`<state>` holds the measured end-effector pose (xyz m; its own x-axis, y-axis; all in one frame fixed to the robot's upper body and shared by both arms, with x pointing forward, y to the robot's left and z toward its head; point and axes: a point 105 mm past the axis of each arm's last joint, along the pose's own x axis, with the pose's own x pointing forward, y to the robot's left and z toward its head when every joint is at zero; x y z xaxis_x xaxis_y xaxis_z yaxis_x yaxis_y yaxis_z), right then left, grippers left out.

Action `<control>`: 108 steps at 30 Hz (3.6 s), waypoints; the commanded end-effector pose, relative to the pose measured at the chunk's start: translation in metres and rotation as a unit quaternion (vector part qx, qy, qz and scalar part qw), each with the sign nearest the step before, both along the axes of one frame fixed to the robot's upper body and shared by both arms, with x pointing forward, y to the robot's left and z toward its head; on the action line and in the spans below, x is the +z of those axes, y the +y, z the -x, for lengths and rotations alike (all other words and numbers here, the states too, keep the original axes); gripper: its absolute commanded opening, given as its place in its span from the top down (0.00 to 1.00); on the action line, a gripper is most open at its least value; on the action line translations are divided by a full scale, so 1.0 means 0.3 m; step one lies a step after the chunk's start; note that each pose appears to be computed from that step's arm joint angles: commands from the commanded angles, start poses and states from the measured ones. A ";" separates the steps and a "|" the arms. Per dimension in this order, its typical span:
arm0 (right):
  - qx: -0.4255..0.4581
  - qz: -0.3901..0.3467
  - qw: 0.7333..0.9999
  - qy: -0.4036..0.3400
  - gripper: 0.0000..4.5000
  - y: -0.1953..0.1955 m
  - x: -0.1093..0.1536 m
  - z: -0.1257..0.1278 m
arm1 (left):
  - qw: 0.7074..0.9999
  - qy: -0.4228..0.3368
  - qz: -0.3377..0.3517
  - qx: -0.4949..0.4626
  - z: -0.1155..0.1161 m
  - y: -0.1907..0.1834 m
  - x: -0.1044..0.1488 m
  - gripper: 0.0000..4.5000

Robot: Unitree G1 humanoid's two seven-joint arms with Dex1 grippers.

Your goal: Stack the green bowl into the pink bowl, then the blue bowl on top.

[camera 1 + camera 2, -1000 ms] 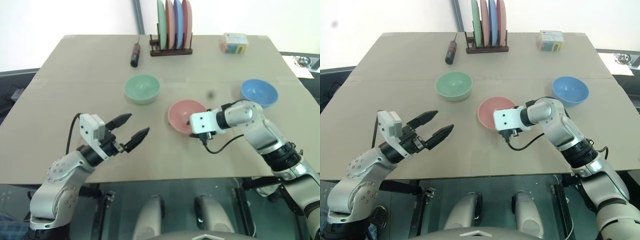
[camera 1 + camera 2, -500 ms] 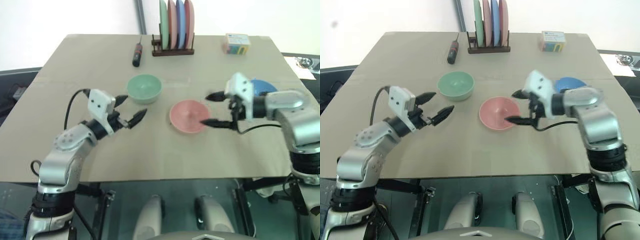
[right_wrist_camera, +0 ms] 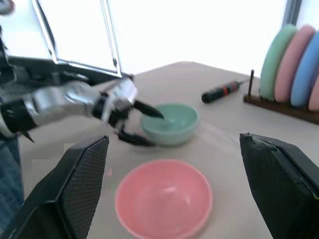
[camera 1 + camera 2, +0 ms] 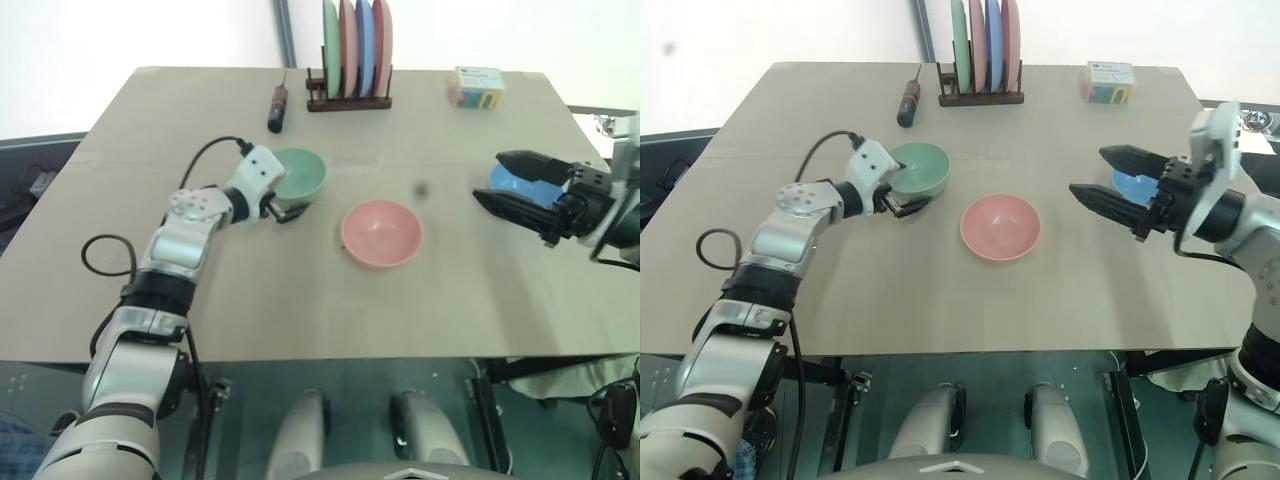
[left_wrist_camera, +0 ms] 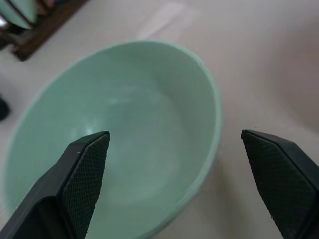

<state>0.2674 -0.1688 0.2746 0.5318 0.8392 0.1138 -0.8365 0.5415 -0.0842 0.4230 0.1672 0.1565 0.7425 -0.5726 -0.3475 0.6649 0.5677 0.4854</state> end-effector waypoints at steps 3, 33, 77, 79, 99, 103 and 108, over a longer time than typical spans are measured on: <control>-0.012 -0.010 1.000 -0.016 0.02 -0.021 0.013 0.037 | 0.998 -0.010 -0.055 -0.035 -0.027 -0.016 -0.006 0.00; 0.023 0.023 0.999 -0.020 0.00 -0.068 -0.049 0.137 | 0.940 -0.142 -0.075 -0.301 0.183 -0.234 0.276 0.99; -0.221 0.334 0.915 0.052 0.00 -0.205 -0.334 -0.491 | 0.956 -0.051 0.274 -0.091 0.467 0.113 0.173 0.06; -0.219 0.353 0.907 0.066 0.00 -0.207 -0.370 -0.518 | 0.955 -0.054 0.277 -0.088 0.491 0.118 0.169 0.06; -0.174 0.404 0.897 0.042 0.99 -0.188 -0.397 -0.549 | 0.954 -0.071 0.283 -0.069 0.547 0.129 0.158 0.03; -0.138 0.382 0.914 -0.014 0.99 -0.108 -0.307 -0.539 | 0.954 -0.072 0.282 -0.075 0.544 0.127 0.164 0.03; 0.015 0.297 0.949 -0.103 0.99 0.153 -0.107 -0.382 | 0.955 -0.068 0.279 -0.076 0.537 0.138 0.158 0.03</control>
